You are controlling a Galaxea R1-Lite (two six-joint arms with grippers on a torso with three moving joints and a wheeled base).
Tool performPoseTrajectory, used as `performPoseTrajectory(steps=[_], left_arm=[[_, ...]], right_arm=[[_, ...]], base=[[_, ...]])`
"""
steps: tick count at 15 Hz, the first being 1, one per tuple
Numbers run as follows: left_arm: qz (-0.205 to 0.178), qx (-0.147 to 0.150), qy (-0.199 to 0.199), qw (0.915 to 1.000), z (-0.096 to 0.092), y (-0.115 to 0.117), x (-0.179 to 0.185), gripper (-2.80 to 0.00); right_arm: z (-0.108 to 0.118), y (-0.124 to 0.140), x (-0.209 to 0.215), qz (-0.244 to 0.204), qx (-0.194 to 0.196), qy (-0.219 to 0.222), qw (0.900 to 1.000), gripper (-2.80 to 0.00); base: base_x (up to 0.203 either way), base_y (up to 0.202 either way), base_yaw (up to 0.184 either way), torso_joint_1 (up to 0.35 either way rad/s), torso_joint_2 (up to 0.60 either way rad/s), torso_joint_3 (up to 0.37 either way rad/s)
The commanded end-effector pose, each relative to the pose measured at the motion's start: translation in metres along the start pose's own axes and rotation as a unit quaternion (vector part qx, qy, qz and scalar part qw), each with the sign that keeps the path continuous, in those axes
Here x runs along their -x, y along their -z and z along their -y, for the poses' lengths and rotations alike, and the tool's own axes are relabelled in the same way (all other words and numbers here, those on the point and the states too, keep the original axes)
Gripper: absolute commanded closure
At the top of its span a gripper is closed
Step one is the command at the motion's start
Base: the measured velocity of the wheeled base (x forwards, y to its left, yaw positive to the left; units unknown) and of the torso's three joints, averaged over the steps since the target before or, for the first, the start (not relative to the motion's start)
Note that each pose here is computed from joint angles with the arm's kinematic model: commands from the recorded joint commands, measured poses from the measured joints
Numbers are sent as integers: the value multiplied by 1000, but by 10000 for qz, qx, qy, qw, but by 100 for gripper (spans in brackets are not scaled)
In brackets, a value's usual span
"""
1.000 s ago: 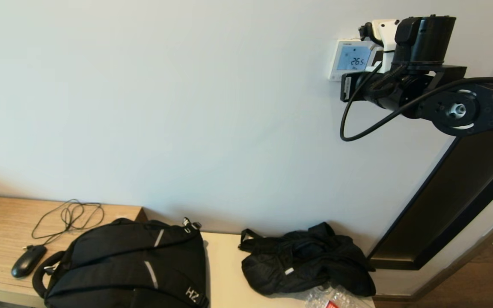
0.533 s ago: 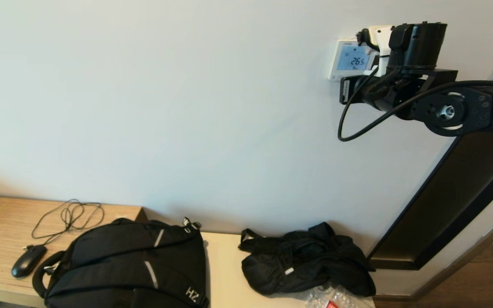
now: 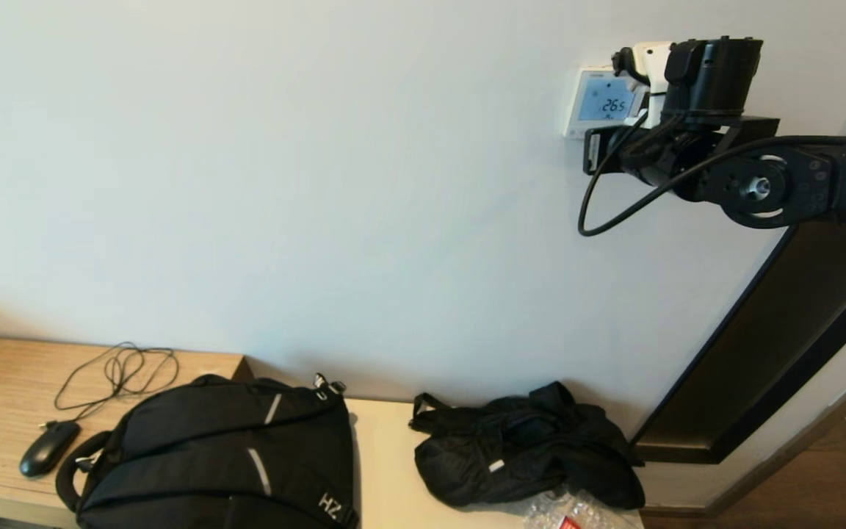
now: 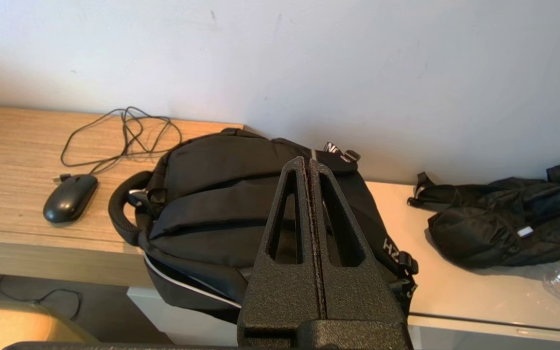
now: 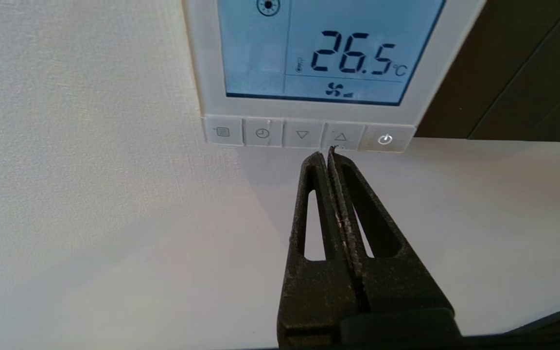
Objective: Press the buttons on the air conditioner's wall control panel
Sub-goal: Press the temperature decrease button
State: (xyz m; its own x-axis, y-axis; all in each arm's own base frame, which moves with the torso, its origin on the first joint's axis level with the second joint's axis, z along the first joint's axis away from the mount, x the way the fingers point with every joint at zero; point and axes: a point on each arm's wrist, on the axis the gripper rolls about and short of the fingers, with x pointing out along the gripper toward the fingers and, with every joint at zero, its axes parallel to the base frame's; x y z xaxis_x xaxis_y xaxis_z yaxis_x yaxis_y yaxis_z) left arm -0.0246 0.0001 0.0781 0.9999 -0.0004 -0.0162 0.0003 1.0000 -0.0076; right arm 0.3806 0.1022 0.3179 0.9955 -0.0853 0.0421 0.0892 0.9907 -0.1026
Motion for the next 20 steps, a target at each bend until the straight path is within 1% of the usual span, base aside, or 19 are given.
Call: performPoseTrajectory(steps=[1, 9, 14, 20], left_arm=[[-1, 3, -2, 10000, 0, 0, 0, 0], [4, 0, -2, 10000, 0, 0, 0, 0], [4, 8, -2, 10000, 0, 0, 0, 0], [-3, 2, -2, 10000, 0, 0, 0, 0]], right_arm=[[-1, 1, -4, 8, 6, 20, 10000, 0], [-8, 6, -10, -17, 22, -13, 10000, 0], [-5, 5, -11, -7, 12, 26, 10000, 0], [-8, 4, -14, 16, 10, 14, 10000, 0]], base=[[0, 0, 0, 0, 0, 0], [0, 0, 0, 0, 0, 0], [0, 0, 0, 0, 0, 0], [0, 0, 0, 0, 0, 0]])
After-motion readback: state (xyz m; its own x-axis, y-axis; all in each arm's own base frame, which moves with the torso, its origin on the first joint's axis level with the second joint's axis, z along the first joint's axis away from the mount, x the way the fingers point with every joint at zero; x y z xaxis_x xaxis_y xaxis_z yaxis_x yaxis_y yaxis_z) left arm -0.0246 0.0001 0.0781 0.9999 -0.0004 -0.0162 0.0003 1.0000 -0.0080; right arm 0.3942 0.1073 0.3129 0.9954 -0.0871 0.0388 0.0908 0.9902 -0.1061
